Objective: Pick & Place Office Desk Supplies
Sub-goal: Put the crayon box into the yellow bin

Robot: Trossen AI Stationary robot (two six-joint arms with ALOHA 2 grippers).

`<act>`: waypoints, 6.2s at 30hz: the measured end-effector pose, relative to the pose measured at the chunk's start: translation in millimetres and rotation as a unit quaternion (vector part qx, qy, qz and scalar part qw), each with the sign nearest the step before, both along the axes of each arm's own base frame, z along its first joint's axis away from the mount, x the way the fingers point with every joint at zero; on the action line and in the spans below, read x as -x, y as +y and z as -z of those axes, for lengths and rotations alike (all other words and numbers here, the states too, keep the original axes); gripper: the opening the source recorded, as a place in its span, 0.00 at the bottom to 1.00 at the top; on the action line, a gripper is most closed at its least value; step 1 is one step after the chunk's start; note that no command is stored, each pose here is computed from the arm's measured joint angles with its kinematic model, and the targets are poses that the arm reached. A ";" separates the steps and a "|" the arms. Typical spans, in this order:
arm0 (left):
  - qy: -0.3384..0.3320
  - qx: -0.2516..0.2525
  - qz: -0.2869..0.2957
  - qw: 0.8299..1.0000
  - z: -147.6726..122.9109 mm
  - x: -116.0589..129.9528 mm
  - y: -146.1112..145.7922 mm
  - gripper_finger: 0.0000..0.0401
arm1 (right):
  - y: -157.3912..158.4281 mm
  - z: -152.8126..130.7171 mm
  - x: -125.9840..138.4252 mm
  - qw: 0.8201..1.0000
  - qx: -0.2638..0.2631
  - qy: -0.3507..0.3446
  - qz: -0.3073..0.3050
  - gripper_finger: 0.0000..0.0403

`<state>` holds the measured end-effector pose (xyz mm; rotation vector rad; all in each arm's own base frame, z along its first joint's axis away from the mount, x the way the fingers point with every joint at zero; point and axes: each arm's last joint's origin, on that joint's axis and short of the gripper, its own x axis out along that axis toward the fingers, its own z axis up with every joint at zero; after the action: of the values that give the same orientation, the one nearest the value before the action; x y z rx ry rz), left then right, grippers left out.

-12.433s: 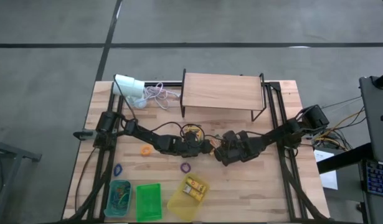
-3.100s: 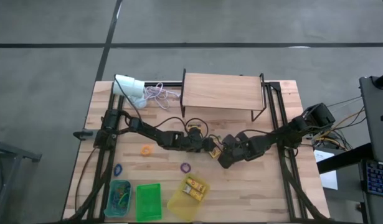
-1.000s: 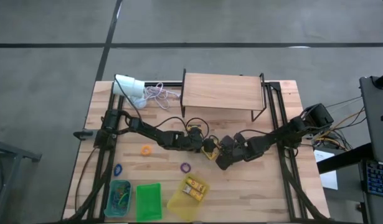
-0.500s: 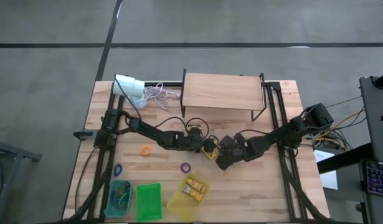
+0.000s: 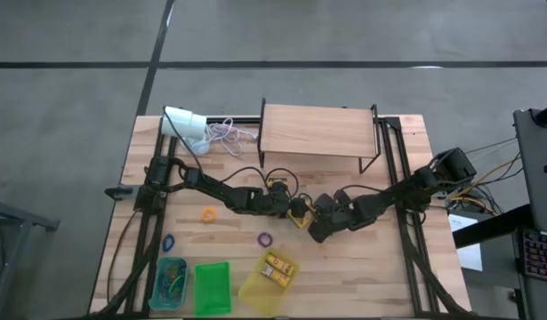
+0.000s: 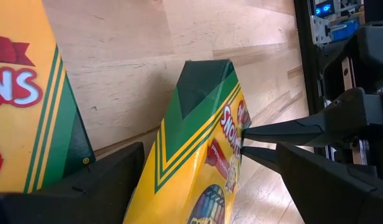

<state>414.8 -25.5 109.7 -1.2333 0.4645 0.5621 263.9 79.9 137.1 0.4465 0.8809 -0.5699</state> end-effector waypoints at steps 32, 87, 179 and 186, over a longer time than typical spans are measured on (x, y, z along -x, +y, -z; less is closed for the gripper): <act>0.000 -0.001 0.001 1.000 -0.8 0.1 0.0 0.80 | 0.1 0.0 0.0 1.000 0.002 0.000 -0.001 0.13; 0.012 -0.001 -0.001 1.000 0.7 1.6 0.3 0.32 | -11.7 -53.5 45.7 0.998 0.041 0.002 0.039 0.13; -0.016 -0.434 0.431 0.791 -170.1 130.9 -127.1 0.30 | -15.0 -75.6 114.4 0.996 0.062 -0.053 -0.037 0.13; -0.068 -0.433 0.438 0.785 -151.5 134.8 -135.7 0.30 | -15.0 -75.6 114.4 0.996 0.062 -0.053 -0.037 0.13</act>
<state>280.0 -161.2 261.2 -0.0845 0.5104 -0.1503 149.5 64.9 212.7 0.3275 0.7530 -0.5239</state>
